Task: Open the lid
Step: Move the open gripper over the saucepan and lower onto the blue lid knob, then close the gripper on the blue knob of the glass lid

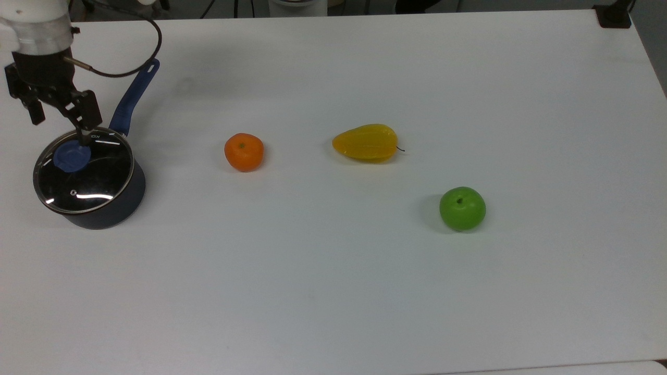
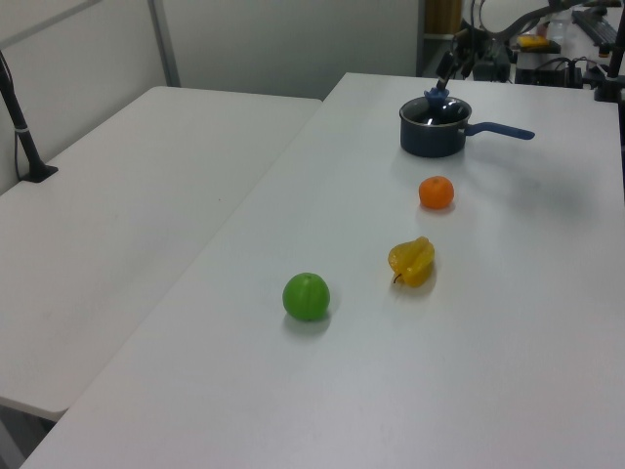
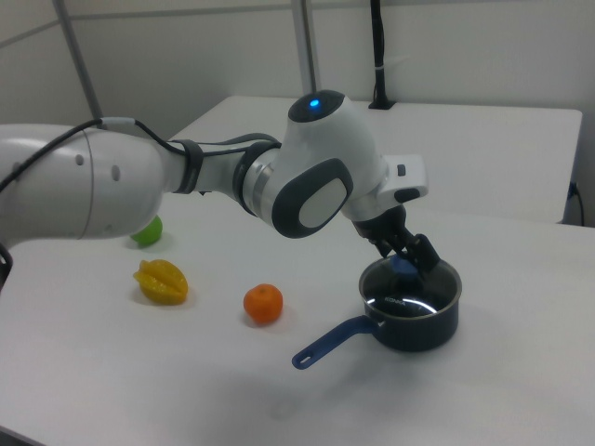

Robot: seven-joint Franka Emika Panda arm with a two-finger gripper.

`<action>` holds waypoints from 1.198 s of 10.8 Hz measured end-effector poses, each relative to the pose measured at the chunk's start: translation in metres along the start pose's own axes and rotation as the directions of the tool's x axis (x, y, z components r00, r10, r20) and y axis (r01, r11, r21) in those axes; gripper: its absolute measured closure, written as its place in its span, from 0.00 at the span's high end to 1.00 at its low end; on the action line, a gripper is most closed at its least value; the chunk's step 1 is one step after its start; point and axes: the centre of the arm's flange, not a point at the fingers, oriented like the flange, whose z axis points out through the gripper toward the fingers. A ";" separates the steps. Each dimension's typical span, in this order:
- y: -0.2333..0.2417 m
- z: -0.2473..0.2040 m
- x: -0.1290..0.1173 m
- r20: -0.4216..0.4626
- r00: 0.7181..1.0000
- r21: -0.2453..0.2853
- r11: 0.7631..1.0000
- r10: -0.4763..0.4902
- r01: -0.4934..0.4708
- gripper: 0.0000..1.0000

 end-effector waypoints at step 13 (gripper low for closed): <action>-0.022 0.027 0.002 -0.037 0.999 0.013 0.999 -0.028 0.029 0.98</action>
